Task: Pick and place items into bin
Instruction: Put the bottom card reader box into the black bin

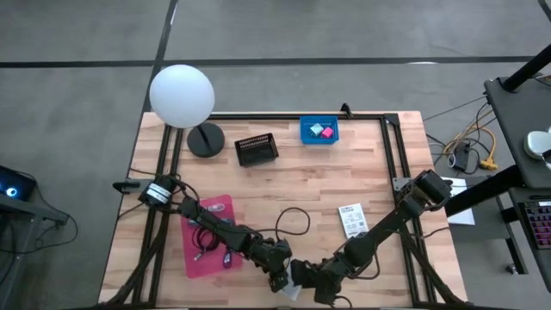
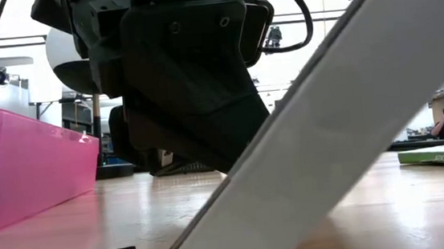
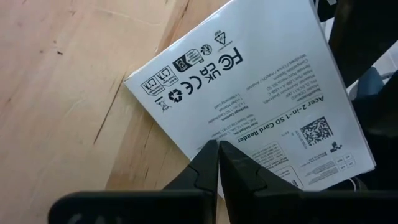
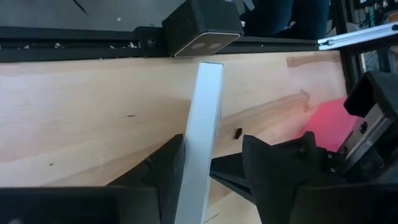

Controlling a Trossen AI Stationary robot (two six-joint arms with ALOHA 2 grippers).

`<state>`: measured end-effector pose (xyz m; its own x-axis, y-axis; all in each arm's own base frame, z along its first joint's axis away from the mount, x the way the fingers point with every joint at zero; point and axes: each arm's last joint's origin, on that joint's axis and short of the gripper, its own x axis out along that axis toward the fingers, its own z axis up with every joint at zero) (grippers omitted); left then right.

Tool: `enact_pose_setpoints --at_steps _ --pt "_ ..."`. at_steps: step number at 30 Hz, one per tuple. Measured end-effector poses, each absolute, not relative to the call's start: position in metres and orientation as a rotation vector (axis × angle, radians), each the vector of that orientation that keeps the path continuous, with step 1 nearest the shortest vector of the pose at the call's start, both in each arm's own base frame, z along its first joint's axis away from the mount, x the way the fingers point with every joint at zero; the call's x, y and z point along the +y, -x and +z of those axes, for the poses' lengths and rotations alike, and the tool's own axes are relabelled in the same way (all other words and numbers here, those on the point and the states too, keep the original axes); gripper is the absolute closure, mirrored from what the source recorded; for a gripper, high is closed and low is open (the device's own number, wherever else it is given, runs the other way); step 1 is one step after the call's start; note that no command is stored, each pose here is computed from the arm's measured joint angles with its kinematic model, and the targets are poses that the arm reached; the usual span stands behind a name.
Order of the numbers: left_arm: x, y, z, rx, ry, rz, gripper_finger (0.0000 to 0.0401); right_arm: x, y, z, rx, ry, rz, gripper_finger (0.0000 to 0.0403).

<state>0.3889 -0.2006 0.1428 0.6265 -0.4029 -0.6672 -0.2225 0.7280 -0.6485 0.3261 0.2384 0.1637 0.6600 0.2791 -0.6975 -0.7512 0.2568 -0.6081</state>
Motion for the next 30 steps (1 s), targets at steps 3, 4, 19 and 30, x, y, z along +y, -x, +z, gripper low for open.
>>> enact_pose_setpoints --at_steps 3,4,19,30 --pt "-0.201 -0.389 0.143 0.908 0.776 -0.117 0.0401 0.238 -0.326 0.164 0.522 1.079 0.755 0.0240" --pt "-0.201 -0.389 0.143 0.907 0.777 -0.117 0.0401 0.238 -0.326 0.163 0.524 1.073 0.765 0.0233" --pt "-0.201 -0.389 0.146 0.902 0.775 -0.115 0.0401 0.238 -0.328 0.167 0.530 1.089 0.695 0.0179" --pt "-0.201 -0.390 0.150 0.873 0.781 -0.121 0.0401 0.243 -0.329 0.175 0.553 1.027 0.640 0.0180"
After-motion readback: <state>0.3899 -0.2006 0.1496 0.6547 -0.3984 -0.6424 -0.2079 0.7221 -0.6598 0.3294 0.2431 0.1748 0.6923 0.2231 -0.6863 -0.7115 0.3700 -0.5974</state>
